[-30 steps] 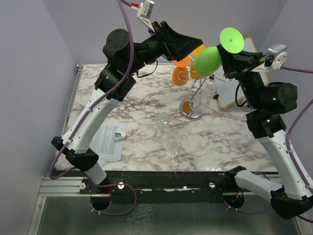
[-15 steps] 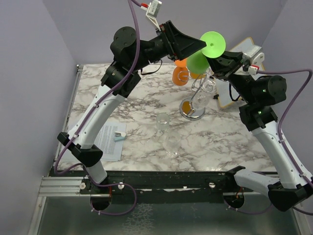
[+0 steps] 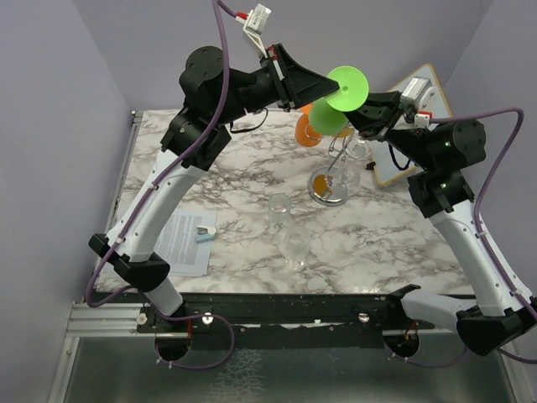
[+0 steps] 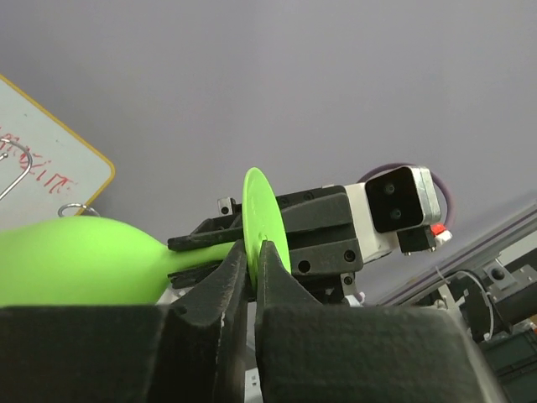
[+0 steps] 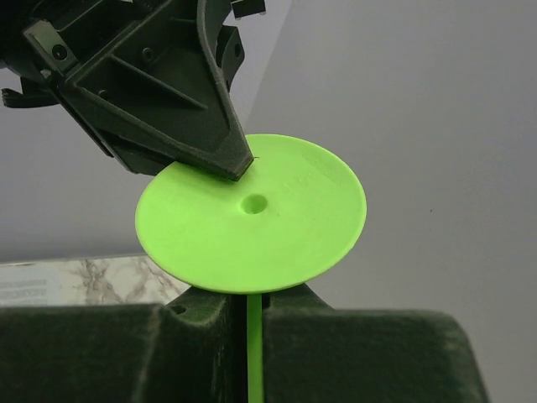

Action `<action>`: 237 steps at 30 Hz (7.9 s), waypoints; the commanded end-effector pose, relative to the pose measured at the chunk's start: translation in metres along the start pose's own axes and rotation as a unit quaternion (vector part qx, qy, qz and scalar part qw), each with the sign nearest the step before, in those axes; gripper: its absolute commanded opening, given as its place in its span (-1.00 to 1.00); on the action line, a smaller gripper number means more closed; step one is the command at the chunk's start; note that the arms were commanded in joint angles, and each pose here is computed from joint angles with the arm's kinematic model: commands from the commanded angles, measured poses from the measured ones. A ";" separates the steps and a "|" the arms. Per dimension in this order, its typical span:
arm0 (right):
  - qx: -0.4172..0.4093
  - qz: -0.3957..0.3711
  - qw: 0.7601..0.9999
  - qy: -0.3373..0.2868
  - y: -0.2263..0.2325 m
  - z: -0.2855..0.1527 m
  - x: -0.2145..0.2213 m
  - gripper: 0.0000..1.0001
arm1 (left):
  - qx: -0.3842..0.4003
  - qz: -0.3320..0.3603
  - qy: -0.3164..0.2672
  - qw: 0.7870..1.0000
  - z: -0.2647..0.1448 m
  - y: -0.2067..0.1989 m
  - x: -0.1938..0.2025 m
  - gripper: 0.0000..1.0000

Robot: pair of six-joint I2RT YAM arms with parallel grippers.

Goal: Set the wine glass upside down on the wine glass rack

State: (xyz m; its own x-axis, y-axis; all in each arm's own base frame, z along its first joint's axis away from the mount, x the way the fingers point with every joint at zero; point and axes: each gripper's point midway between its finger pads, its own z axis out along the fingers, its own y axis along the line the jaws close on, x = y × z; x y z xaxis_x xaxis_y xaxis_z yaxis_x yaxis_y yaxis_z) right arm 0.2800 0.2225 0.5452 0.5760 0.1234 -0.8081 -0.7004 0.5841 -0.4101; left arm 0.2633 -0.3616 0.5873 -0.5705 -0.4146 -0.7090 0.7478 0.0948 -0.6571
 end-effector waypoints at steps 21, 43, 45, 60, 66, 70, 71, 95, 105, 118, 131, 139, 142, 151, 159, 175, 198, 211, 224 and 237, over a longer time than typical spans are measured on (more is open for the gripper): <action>0.051 0.111 0.993 0.003 0.021 -0.047 -0.029 0.39 | -0.319 0.009 -0.154 0.935 -0.101 0.104 -0.021 -1.00; 0.227 0.106 0.968 -0.016 -0.030 -0.077 -0.033 0.36 | -0.200 -0.223 0.033 0.954 -0.038 0.148 0.105 -1.00; 0.237 0.104 0.966 -0.015 -0.033 -0.079 -0.032 0.35 | -0.196 -0.223 0.036 0.954 -0.033 0.150 0.105 -1.00; 0.268 0.113 0.957 0.005 -0.037 -0.090 -0.023 0.32 | -0.184 -0.220 0.014 0.958 0.005 0.173 0.089 -1.00; 0.267 0.121 0.956 0.003 -0.035 -0.092 -0.025 0.32 | -0.220 -0.193 -0.017 0.956 0.005 0.193 0.079 -1.00; 0.268 0.123 0.955 0.004 -0.035 -0.093 -0.026 0.31 | -0.245 -0.181 -0.035 0.952 0.000 0.202 0.074 -1.00; 0.268 0.124 0.955 0.006 -0.035 -0.093 -0.025 0.31 | -0.254 -0.176 -0.041 0.950 -0.002 0.205 0.073 -1.00; 0.271 0.136 0.953 0.010 -0.031 -0.099 -0.024 0.31 | -0.239 -0.209 -0.074 0.945 -0.014 0.213 0.065 -1.00; 0.276 0.153 0.949 0.027 -0.027 -0.104 -0.014 0.31 | -0.254 -0.212 -0.067 0.941 -0.038 0.208 0.076 -1.00; 0.296 0.201 0.933 0.047 -0.023 -0.111 0.007 0.29 | -0.217 -0.228 -0.012 0.949 -0.035 0.195 0.096 -1.00; 0.381 0.255 0.885 0.085 -0.033 -0.136 0.027 0.27 | -0.241 -0.199 0.047 0.949 -0.051 0.193 0.115 -0.09; 0.450 0.315 0.829 0.110 -0.027 -0.171 0.033 0.27 | -0.243 -0.164 0.068 0.954 -0.079 0.175 0.126 0.36; 0.469 0.349 0.801 0.126 -0.017 -0.185 0.041 0.27 | -0.247 -0.126 0.073 0.958 -0.098 0.164 0.127 0.53; 0.528 0.449 0.686 0.219 0.032 -0.238 0.093 0.21 | -0.231 0.003 0.156 0.960 -0.149 0.138 0.162 0.72; 0.598 0.492 0.572 0.269 0.075 -0.295 0.140 0.17 | -0.190 0.046 0.273 0.942 -0.147 0.117 0.247 0.48; 0.575 0.599 0.456 0.320 0.144 -0.304 0.214 0.18 | -0.268 0.082 0.370 0.885 -0.138 0.148 0.331 0.13; 0.573 0.603 0.441 0.337 0.151 -0.301 0.236 0.17 | -0.285 0.128 0.349 0.884 -0.124 0.143 0.304 0.13; 0.579 0.600 0.435 0.341 0.152 -0.305 0.238 0.16 | -0.358 0.135 0.397 0.834 -0.149 0.188 0.333 0.02; 0.573 0.615 0.425 0.336 0.158 -0.304 0.241 0.16 | -0.356 0.126 0.434 0.818 -0.151 0.200 0.357 -0.33; 0.539 0.741 0.290 0.276 0.188 -0.275 0.243 0.16 | -0.303 0.152 0.398 0.853 -0.112 0.180 0.346 -1.00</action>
State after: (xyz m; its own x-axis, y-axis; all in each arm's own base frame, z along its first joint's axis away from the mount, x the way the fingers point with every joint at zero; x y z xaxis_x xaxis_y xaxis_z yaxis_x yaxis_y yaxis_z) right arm 0.1758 0.1198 0.1483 -0.4275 0.9034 -0.0341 0.6453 0.3314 0.6884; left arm 0.1623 -0.3643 0.1694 -0.6662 0.4702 -0.5789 0.6864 0.6901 -0.2295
